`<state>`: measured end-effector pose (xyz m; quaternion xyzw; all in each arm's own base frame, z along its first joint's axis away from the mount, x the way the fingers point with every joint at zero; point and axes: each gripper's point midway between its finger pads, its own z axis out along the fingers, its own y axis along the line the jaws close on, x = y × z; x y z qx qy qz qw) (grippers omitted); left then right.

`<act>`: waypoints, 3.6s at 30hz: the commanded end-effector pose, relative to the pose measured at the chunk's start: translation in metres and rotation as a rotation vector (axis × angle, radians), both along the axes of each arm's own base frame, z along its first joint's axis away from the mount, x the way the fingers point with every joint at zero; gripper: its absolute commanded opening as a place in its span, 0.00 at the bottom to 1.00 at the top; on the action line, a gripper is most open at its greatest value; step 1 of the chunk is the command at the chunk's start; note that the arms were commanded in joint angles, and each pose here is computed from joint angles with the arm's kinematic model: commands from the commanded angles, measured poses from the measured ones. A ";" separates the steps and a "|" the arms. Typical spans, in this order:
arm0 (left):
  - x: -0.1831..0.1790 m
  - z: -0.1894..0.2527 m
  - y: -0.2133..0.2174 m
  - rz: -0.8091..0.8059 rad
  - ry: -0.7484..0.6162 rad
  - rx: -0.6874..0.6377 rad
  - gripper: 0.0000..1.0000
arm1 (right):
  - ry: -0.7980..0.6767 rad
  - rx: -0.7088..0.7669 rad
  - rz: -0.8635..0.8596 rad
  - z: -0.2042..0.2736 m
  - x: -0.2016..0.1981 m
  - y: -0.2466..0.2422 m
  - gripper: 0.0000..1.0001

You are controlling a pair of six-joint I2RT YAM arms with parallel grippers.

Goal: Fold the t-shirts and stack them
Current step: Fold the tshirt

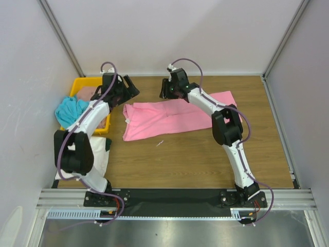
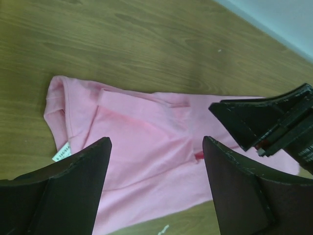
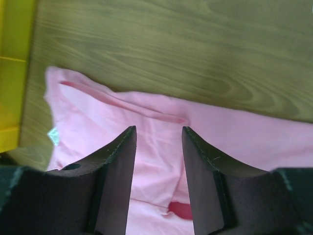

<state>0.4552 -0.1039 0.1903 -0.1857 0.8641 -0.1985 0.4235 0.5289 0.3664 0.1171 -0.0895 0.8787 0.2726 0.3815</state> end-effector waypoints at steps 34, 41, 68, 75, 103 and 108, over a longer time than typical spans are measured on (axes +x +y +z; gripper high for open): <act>0.003 -0.133 0.012 -0.056 0.190 0.099 0.65 | 0.121 0.081 0.033 -0.060 -0.004 0.020 0.35; 0.001 -0.144 0.012 -0.053 0.213 0.102 0.60 | 0.129 0.089 0.037 -0.062 -0.004 0.023 0.31; -0.005 -0.160 0.030 0.005 0.276 0.138 0.00 | 0.101 0.094 -0.085 -0.048 0.017 0.000 0.00; -0.004 -0.159 0.032 0.013 0.272 0.136 0.00 | 0.085 0.084 -0.121 -0.044 0.022 -0.012 0.00; 0.015 -0.003 -0.002 -0.047 -0.008 0.058 0.60 | -0.009 0.004 -0.253 0.067 0.018 -0.138 0.87; -0.012 -0.016 -0.049 -0.031 0.053 -0.054 0.72 | 0.035 -0.062 -0.420 0.046 0.010 -0.219 0.91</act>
